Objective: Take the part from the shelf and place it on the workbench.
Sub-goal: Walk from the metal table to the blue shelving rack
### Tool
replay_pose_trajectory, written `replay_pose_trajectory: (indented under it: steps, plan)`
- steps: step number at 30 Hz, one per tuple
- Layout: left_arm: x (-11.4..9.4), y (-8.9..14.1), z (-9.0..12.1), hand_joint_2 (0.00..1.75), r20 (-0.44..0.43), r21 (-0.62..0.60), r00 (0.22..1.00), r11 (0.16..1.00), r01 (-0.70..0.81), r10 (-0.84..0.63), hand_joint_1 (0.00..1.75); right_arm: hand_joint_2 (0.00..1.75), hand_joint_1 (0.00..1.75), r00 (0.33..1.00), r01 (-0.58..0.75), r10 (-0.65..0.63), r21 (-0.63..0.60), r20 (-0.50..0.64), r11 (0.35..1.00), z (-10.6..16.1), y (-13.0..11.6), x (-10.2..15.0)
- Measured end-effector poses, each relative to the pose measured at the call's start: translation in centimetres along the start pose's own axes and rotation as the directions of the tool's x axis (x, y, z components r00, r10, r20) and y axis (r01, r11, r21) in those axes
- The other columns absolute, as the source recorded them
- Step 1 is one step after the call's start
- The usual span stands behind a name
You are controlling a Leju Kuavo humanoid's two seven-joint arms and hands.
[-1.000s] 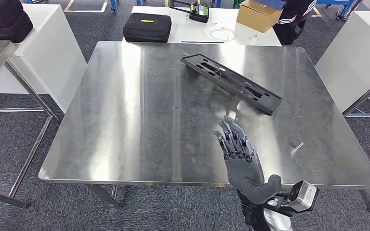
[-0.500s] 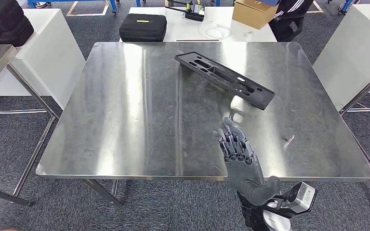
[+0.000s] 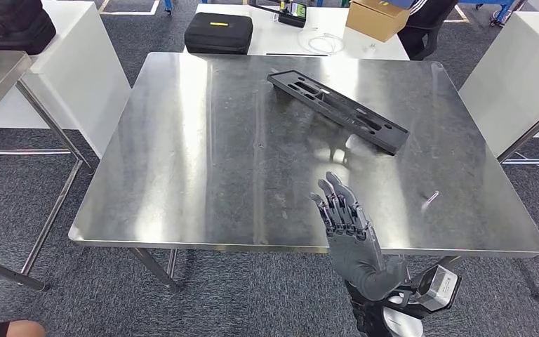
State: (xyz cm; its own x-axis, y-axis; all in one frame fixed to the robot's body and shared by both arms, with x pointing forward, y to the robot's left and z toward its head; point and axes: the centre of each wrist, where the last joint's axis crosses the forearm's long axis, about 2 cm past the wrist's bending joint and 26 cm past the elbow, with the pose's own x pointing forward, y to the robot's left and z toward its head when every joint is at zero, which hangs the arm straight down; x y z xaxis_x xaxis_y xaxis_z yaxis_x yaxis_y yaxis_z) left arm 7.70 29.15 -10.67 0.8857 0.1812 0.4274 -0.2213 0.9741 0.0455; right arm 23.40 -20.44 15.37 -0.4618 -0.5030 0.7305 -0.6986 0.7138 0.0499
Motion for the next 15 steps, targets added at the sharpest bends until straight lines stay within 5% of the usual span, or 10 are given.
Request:
replay_pose_trajectory:
  steps: [15]
  plan:
    - [-0.39, 0.16, 0.09, 0.0, -0.005, 0.007, 1.0, 1.0, -0.01, 0.01, 0.0, 0.0, 0.0, 1.0, 0.0, 0.0, -0.004, -0.008, 1.0, 0.18, -0.06, -0.18]
